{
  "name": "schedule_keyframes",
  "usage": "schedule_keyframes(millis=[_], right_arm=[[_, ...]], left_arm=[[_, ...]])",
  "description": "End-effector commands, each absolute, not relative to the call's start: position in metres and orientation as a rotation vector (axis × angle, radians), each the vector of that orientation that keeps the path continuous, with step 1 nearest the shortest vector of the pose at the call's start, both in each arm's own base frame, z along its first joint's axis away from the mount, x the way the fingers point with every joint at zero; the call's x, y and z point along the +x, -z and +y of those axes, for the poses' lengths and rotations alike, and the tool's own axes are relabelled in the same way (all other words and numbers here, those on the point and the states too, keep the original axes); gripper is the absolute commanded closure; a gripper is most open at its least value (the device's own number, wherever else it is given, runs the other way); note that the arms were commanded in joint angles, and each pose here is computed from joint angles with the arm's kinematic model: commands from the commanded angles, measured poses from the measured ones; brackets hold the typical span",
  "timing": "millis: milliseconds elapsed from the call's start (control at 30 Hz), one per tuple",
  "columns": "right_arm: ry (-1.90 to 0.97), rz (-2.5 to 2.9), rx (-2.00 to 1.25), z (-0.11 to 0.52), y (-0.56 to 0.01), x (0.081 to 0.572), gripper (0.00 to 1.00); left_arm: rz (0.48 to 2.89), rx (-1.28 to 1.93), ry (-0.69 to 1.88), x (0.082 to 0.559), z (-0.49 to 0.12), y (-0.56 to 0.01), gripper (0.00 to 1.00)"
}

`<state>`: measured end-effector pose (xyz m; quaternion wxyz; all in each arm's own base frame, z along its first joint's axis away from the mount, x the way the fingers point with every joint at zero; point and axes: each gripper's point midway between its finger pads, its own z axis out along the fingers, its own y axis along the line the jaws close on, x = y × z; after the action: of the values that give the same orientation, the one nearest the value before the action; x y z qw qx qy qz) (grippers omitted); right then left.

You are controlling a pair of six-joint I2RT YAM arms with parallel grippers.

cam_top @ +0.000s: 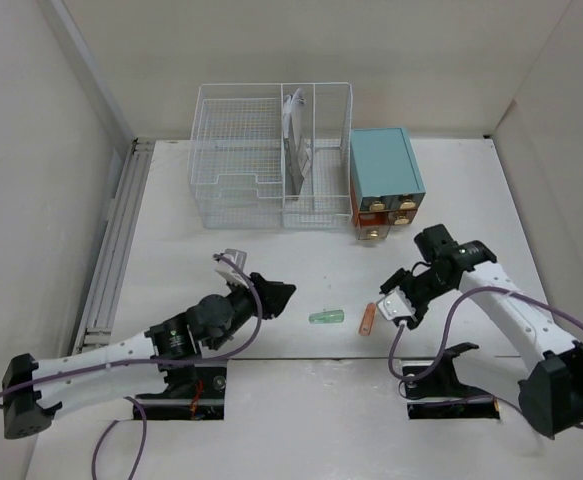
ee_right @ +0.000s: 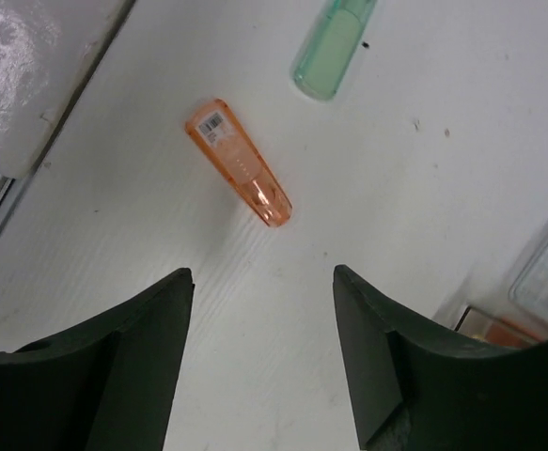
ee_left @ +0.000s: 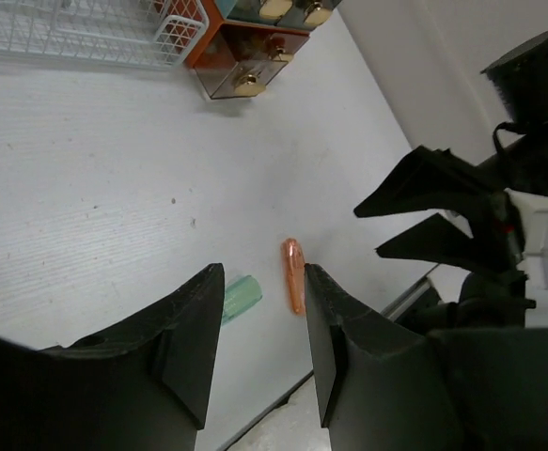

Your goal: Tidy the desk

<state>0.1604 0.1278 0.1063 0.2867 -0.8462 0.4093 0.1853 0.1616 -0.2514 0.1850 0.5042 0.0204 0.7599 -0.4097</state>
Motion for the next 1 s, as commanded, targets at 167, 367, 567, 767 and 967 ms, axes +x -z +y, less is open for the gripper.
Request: schedule_keyframes(millis=[167, 367, 567, 767, 967], right_arm=[[-0.318, 0.347, -2.544, 0.173, -0.09, 0.161, 0.4], [-0.354, 0.28, -2.635, 0.19, -0.07, 0.149, 0.4], [-0.391, 0.3, -2.688, 0.191, -0.054, 0.145, 0.4], [-0.401, 0.312, -2.755, 0.188, -0.043, 0.145, 0.4], [-0.386, 0.296, -2.796, 0.186, -0.037, 0.142, 0.41]], left_arm=[[1.912, -0.017, 0.951, 0.156, -0.233, -0.151, 0.63], [1.936, 0.006, 0.949, 0.154, -0.238, -0.148, 0.63], [1.914, -0.004, 0.972, 0.153, -0.236, -0.155, 0.63], [1.908, -0.007, 0.978, 0.15, -0.229, -0.158, 0.62], [1.888, -0.022, 0.989, 0.15, -0.225, -0.164, 0.62]])
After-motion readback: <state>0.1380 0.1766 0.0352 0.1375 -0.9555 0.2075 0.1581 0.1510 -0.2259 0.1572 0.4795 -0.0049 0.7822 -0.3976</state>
